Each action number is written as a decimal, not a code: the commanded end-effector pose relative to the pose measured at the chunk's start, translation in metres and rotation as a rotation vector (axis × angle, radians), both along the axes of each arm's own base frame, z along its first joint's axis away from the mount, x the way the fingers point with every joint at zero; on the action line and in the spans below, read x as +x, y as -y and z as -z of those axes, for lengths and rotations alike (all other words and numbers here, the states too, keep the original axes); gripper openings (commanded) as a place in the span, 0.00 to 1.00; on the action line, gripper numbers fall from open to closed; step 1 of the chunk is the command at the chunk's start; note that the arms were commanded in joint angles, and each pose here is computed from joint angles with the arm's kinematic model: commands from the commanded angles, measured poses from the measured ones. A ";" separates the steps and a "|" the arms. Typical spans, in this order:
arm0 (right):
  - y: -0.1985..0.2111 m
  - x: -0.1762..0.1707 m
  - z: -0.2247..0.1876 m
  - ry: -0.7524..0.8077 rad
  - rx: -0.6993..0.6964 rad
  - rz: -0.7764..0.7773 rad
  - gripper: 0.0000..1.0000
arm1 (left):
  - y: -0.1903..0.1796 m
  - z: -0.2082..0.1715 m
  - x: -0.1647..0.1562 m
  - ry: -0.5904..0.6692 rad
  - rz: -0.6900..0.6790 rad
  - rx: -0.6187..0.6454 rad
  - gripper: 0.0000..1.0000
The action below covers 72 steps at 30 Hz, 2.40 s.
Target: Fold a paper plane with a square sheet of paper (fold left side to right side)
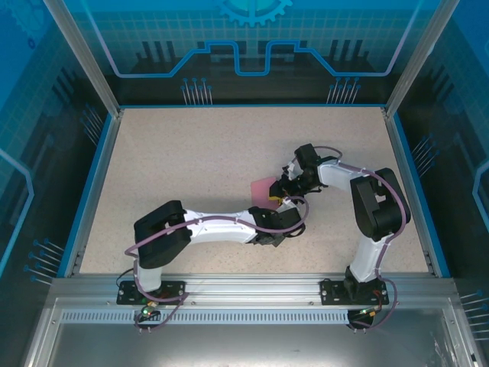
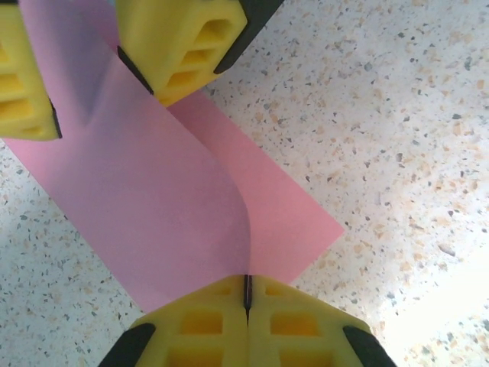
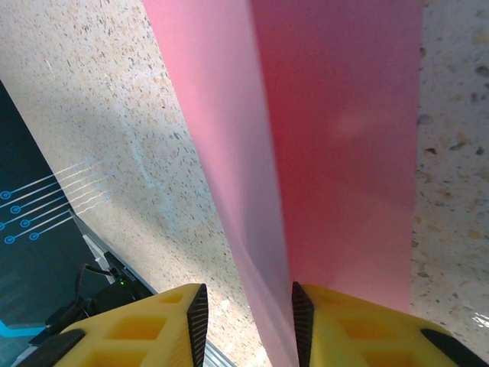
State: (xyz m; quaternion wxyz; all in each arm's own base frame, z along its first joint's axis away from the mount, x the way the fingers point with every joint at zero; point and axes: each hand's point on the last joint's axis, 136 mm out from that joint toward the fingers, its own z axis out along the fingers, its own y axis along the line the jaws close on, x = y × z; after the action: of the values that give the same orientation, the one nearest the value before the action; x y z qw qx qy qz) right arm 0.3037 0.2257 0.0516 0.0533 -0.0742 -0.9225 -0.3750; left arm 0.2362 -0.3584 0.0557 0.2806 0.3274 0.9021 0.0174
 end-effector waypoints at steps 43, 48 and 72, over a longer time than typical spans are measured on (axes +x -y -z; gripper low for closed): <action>0.024 -0.067 0.035 0.110 -0.187 -0.049 0.09 | -0.062 0.013 0.041 -0.392 -0.190 -0.480 0.00; 0.029 -0.072 0.045 0.075 -0.230 -0.054 0.09 | -0.061 0.020 0.042 -0.401 -0.190 -0.471 0.00; 0.037 -0.083 0.057 0.025 -0.285 -0.083 0.10 | -0.055 0.028 0.055 -0.403 -0.189 -0.481 0.00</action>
State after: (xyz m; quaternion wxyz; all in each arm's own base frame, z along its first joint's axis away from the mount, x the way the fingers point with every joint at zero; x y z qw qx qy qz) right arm 0.2337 0.1983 0.0095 0.0207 -0.0365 -0.9595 -0.2785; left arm 0.2852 -0.2962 0.0205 0.1580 0.1538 0.9502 -0.2201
